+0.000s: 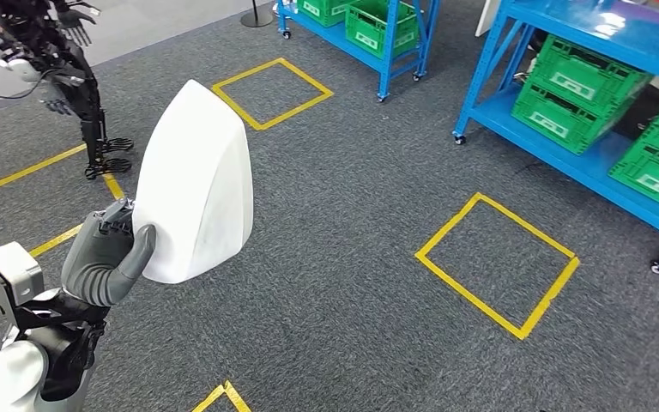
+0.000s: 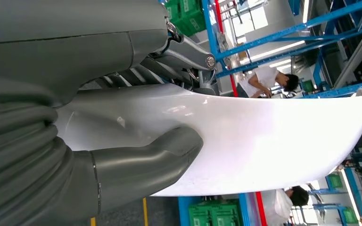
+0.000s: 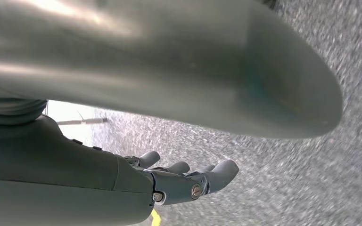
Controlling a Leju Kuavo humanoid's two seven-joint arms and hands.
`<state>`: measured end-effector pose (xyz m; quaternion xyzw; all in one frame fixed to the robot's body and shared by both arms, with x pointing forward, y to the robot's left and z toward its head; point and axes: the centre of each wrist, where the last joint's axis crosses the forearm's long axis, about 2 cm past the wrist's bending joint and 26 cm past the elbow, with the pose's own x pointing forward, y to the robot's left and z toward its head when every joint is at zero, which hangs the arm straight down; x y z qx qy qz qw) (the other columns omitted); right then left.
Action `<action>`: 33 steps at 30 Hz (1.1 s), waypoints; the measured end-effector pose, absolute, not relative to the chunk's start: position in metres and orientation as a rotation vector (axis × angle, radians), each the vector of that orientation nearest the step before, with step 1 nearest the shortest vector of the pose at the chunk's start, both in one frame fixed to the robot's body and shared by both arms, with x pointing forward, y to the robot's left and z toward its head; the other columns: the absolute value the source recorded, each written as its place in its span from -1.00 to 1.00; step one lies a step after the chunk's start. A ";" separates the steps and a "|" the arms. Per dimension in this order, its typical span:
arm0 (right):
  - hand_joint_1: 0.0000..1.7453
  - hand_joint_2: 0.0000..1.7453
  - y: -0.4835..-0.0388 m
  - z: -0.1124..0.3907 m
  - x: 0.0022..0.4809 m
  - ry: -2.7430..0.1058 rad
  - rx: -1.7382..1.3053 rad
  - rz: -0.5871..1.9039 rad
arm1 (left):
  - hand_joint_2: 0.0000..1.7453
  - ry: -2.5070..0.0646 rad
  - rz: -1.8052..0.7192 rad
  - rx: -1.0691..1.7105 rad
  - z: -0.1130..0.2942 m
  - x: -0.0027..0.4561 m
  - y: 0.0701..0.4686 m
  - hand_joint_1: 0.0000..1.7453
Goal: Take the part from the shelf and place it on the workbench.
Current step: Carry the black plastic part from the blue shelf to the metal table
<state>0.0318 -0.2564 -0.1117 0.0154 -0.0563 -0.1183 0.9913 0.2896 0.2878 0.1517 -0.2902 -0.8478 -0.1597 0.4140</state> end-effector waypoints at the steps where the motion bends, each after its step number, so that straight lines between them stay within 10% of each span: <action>1: -1.00 -1.00 -0.257 -0.112 0.032 -0.113 0.031 -0.238 | 1.00 -2.130 -0.401 -0.729 0.151 0.290 0.288 1.00; 33: -1.00 -1.00 -0.255 -0.112 0.031 -0.120 0.027 -0.240 | 1.00 -2.145 -0.426 -0.700 0.145 0.281 0.289 1.00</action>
